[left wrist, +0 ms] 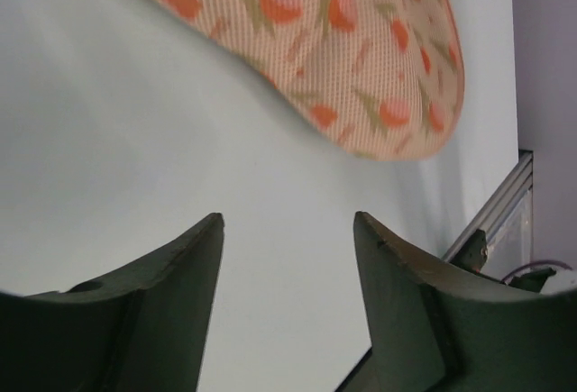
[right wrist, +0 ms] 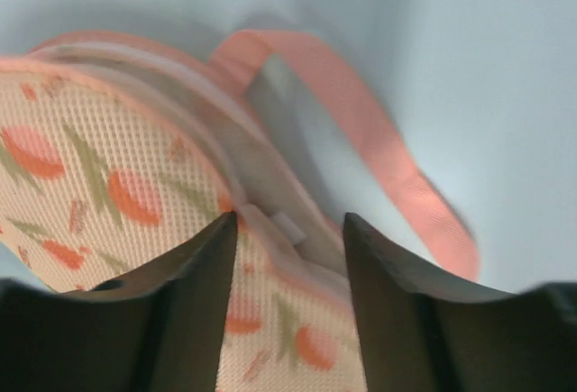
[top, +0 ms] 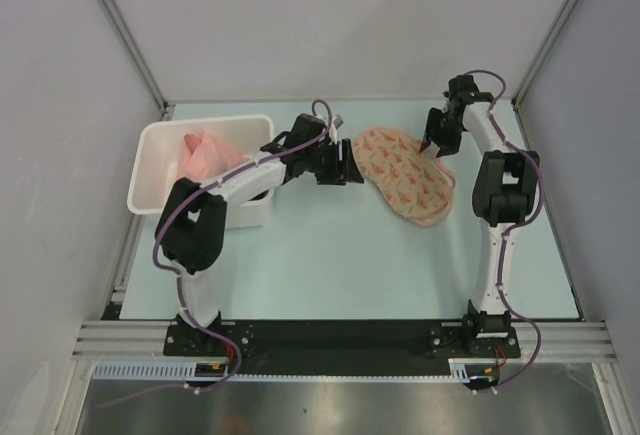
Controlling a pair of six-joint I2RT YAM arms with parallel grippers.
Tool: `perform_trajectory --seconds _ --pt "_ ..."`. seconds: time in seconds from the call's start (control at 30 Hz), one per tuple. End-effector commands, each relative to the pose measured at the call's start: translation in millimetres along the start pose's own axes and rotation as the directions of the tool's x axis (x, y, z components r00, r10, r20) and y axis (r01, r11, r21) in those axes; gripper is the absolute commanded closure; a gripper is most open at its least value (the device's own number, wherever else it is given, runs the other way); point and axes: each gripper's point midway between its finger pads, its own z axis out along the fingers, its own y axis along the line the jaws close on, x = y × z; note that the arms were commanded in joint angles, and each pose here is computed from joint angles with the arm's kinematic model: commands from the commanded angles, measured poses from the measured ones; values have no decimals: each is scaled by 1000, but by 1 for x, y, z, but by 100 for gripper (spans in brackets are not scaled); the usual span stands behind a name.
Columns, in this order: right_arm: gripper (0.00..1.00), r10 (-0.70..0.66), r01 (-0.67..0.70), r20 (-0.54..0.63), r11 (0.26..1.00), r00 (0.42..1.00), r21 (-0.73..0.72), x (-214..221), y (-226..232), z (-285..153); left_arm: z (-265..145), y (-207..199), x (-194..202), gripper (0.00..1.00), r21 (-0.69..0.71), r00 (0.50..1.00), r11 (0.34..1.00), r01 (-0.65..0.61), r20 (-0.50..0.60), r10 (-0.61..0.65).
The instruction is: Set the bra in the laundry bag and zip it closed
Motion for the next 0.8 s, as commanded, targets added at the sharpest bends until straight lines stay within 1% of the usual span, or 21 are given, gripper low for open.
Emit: perform_trajectory --seconds 0.0,0.03,0.07,0.1,0.13,0.17,0.2,0.23,0.3,0.33,0.37,0.4,0.43,0.47,0.53,0.57,0.6,0.63,0.67,0.73,0.77 --pt "38 28 -31 39 996 999 87 -6 -10 -59 20 -16 -51 31 106 995 993 -52 89 43" --pt "36 66 -71 71 995 995 68 -13 -16 -74 33 -8 -52 31 93 996 994 -48 79 41" --pt "35 96 -98 47 994 994 50 -2 -18 -70 32 -14 -69 31 101 992 992 -70 115 58" --pt "35 165 -164 83 986 983 -18 -11 -15 -71 35 -10 -75 30 89 989 993 -84 127 72" --pt "34 192 -185 129 981 973 -65 -17 -9 -85 43 0 -78 30 79 991 994 -73 122 63" --pt "35 236 -227 92 968 967 -106 -3 -9 -73 42 -5 -90 30 95 987 992 -84 144 70" --pt "34 268 -243 160 957 950 -159 -21 -6 -76 43 -4 -94 31 106 987 992 -74 147 58" --pt "35 315 -285 168 941 934 -180 -25 -3 -73 41 -3 -99 32 124 988 990 -67 146 48" --pt "36 359 -322 225 929 906 -184 -44 -4 -65 33 -7 -104 34 132 986 989 -67 157 46" --pt "38 416 -376 225 905 881 -201 -51 -1 -61 28 -10 -104 34 132 986 989 -71 161 50" --pt "40 439 -403 208 894 874 -195 -52 -2 -42 16 -17 -101 35 137 985 988 -75 165 52" --pt "42 444 -395 244 890 862 -226 -71 6 -44 12 -19 -97 35 139 986 988 -71 159 49" --pt "42 444 -395 243 891 862 -225 -74 15 -35 4 -24 -93 35 145 986 987 -75 160 51" --pt "42 433 -395 253 899 865 -188 -77 13 -15 -8 -27 -81 35 150 987 986 -75 150 53" --pt "42 407 -361 301 911 862 -197 -100 25 -12 -22 -36 -67 35 153 987 984 -88 148 65" --pt "42 401 -353 293 913 868 -204 -99 40 -4 -21 -25 -47 35 128 992 989 -67 111 53" --pt "42 401 -359 268 914 876 -190 -94 38 17 -40 -38 -45 35 138 988 986 -90 139 71" --pt "42 397 -348 287 914 872 -208 -104 46 15 -43 -40 -34 35 136 989 986 -94 128 77" --pt "42 396 -351 292 916 871 -196 -104 46 22 -44 -32 -16 35 121 993 990 -77 97 65" --pt "43 403 -357 280 912 872 -200 -103 47 37 -59 -42 0 35 138 993 987 -85 95 72" --pt "43 398 -349 269 913 877 -213 -100 54 41 -58 -34 17 35 130 996 989 -64 64 56"
